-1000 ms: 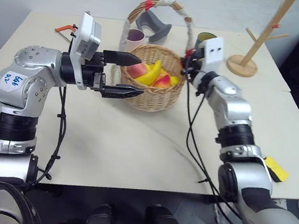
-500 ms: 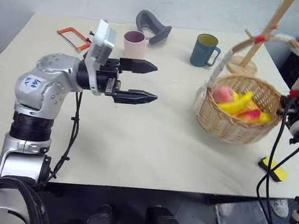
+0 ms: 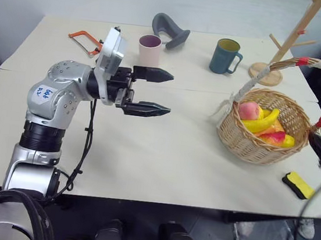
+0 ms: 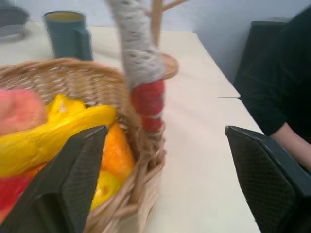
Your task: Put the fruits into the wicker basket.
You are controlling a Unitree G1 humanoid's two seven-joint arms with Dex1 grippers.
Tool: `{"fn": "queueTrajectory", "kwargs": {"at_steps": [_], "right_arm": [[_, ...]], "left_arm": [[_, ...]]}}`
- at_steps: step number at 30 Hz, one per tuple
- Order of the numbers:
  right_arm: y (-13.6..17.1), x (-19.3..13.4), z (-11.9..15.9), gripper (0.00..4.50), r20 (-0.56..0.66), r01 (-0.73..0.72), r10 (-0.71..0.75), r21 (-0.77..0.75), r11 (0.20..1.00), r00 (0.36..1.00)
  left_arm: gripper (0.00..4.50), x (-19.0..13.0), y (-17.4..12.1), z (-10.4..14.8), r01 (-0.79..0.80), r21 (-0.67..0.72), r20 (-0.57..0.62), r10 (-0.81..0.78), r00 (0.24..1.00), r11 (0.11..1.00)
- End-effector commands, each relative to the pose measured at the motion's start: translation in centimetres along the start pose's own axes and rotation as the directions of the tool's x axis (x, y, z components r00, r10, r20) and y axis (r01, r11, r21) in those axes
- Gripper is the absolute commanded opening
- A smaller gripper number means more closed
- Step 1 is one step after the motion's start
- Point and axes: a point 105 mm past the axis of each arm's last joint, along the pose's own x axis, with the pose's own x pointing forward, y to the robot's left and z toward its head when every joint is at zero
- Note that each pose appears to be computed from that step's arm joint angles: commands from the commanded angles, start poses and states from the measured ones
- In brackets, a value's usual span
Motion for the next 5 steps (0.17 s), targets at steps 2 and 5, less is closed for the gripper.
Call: {"fn": "queueTrajectory", "kwargs": {"at_steps": [2, 5], "right_arm": [[-0.9, -9.2, 3.5, 4.38, -0.109, -0.213, 0.207, -0.037, 0.976, 0.972], [-0.7, -11.1, 4.3, 4.38, -0.135, -0.278, 0.277, 0.008, 0.961, 0.951]], "left_arm": [[4.5, -0.9, -0.2, 0.6, 0.015, 0.026, -0.008, -0.015, 1.0, 1.0], [4.5, -1.6, -0.1, 0.8, 0.019, -0.004, 0.006, -0.019, 1.0, 1.0]]}}
